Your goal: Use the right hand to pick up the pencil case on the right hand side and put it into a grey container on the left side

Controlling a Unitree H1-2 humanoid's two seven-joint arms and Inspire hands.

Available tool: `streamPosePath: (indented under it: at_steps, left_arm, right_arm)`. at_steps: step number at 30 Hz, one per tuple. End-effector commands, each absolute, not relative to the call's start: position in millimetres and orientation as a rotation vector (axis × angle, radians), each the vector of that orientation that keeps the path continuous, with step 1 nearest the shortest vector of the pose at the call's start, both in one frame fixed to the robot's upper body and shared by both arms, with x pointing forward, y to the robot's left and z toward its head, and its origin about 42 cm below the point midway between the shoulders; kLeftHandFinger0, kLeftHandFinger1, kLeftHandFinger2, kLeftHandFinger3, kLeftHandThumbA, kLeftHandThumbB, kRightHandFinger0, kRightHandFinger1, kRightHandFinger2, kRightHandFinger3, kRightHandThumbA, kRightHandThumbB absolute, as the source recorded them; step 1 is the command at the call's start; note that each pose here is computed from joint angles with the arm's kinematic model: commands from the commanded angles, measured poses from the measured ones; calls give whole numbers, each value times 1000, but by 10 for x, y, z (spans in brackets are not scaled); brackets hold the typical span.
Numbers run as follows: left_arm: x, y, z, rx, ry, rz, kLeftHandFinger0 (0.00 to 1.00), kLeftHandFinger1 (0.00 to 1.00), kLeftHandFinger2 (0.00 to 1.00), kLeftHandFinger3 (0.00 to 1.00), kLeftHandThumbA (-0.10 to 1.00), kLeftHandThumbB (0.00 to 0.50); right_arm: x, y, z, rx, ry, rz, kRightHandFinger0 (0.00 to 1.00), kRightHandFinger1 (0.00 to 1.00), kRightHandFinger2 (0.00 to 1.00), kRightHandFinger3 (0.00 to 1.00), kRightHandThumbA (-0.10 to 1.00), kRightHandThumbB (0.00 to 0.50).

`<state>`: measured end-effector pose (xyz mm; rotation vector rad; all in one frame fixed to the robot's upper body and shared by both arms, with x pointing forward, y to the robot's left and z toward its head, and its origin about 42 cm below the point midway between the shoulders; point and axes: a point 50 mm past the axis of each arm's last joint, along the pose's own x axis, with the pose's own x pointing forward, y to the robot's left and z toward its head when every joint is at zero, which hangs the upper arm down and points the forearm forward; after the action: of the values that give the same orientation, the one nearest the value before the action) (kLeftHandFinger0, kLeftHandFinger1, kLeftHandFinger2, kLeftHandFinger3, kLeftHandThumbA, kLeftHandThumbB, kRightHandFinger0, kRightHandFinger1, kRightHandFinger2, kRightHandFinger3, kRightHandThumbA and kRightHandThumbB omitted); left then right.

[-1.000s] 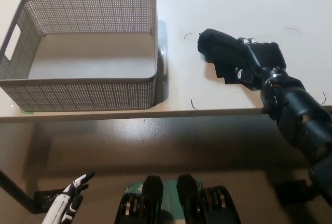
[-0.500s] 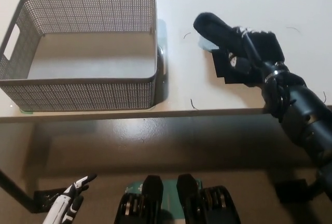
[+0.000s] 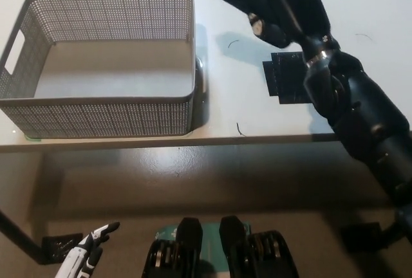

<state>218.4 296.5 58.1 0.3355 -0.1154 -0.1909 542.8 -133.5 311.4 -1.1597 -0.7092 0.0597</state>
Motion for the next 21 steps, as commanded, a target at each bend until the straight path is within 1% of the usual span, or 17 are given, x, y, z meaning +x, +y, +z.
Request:
streamPosePath:
  at_steps: [1,4,5,6,7,9,10,11,12,14,15,16,17,18,19,20,21]
  left_arm:
    - [2115,2997,597,343,-140,-210,988,964,883,839,1000,432]
    - [2110,2991,583,339,-135,-211,980,971,885,841,1000,443]
    - [2102,2988,579,343,-133,-216,977,968,882,839,1000,431]
    - [2103,2979,577,345,-132,-224,970,959,876,835,1000,427]
    - [2104,2968,576,353,-133,-225,956,948,867,831,1000,428]
    - [2114,2938,567,351,-133,-232,948,935,856,823,1000,401]
    - [2116,2924,557,353,-131,-238,949,932,853,821,1000,398]
    - [2116,2921,554,354,-130,-239,949,931,853,821,1000,398]
    - [2114,2919,551,362,-129,-241,952,924,843,817,1000,398]
    - [2121,2912,546,365,-128,-245,956,923,840,817,1000,386]
    - [2133,2910,539,361,-127,-242,944,917,835,815,1000,378]
    - [2135,2907,536,357,-126,-243,941,916,834,815,1000,380]
    - [2122,2910,533,360,-123,-248,935,913,833,812,1000,379]
    - [2117,2908,527,363,-120,-252,931,910,832,812,1000,374]
    - [2117,2903,523,364,-119,-255,929,909,832,812,1000,373]
    - [2123,2893,517,364,-119,-252,904,873,805,806,1000,396]
    - [2129,2881,512,361,-119,-251,900,867,802,805,1000,397]
  right_arm:
    - [5297,-869,3879,-1108,-877,61,0,340,818,772,-100,179]
    - [5216,-584,3965,-1087,-934,91,0,256,740,669,-100,188]
    - [5187,-509,3985,-1088,-934,105,0,209,692,502,-100,187]
    - [5152,-406,4023,-1083,-937,120,0,154,612,407,-100,204]
    - [5129,-342,4048,-1079,-935,123,0,146,615,326,-100,196]
    - [5091,-148,4113,-1050,-944,136,0,122,581,215,-100,198]
    - [5086,-81,4125,-1040,-942,138,0,108,584,200,-100,189]
    - [5086,-81,4121,-1040,-939,137,0,111,594,198,-100,185]
    - [5076,9,4136,-1036,-938,143,0,138,668,213,-100,184]
    - [5087,120,4118,-1032,-940,142,0,229,790,433,-100,200]
    - [5100,186,4096,-1026,-944,150,0,217,760,445,-100,199]
    - [5110,220,4079,-1029,-932,161,1,260,812,623,-100,177]
    - [5103,268,4040,-1023,-908,178,0,176,601,669,-100,184]
    - [5103,302,4008,-1017,-900,186,0,97,445,556,-100,192]
    - [5106,302,3994,-1016,-898,185,0,33,396,461,-100,193]
    - [5112,333,3958,-1008,-892,193,0,1,371,198,-100,205]
    - [5119,349,3930,-1005,-887,199,0,0,391,175,-100,207]
